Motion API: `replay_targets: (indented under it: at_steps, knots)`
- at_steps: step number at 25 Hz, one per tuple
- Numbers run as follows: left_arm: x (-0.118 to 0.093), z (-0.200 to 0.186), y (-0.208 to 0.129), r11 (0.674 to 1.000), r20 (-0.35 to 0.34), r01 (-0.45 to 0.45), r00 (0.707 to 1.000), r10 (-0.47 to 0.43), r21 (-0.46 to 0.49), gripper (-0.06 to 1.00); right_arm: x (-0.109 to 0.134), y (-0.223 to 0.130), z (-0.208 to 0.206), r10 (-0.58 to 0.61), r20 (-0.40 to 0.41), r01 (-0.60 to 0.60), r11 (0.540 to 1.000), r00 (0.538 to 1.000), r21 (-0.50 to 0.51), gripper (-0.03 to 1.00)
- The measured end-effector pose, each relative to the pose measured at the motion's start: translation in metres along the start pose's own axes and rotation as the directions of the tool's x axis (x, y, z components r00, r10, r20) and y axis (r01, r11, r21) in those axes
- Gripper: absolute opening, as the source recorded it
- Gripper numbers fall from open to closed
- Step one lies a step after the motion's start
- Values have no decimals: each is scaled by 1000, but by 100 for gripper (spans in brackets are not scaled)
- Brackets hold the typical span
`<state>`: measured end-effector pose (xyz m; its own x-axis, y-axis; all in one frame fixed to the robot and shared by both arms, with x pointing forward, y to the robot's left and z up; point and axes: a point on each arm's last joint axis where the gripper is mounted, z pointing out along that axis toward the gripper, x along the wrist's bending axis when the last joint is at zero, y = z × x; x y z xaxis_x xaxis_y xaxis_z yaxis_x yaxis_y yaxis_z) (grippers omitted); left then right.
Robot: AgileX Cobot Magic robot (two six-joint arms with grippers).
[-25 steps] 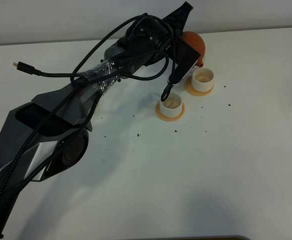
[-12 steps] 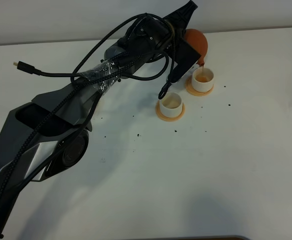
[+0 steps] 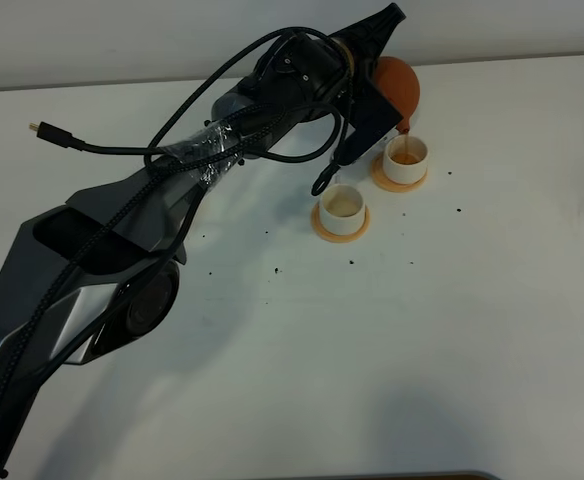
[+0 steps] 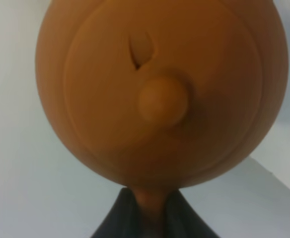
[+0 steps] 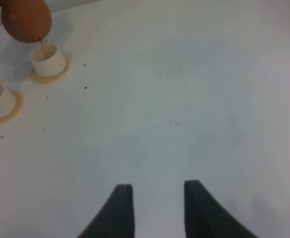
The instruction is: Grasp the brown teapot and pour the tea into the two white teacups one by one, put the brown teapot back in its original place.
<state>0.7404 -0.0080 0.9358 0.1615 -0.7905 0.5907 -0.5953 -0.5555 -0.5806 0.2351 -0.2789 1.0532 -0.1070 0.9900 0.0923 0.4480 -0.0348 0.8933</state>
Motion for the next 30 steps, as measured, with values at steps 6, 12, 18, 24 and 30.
replay_targets:
  at_steps: [6, 12, 18, 24, 30]
  knots:
    - [4, -1, 4, 1000, -17, -15, 1000, 15, -3, 11, 0, 0, 0, 0, 0, 0, 1000, 1000, 0, 24]
    - [4, -1, 4, 999, -16, -35, 999, 35, -1, 11, 0, 0, 0, 0, 0, 0, 1000, 1000, 0, 24]
    - [5, -1, 3, 999, -23, -39, 999, 39, 1, 11, 0, 0, 0, 0, 0, 0, 1000, 1000, 0, 24]
    - [5, -1, 3, 997, -26, -78, 997, 79, 3, 11, 0, 0, 0, 0, 0, 0, 1000, 1000, 0, 24]
    - [5, -1, 3, 996, -31, -86, 996, 86, 5, 11, 0, 0, 0, 0, 0, 0, 1000, 1000, 0, 24]
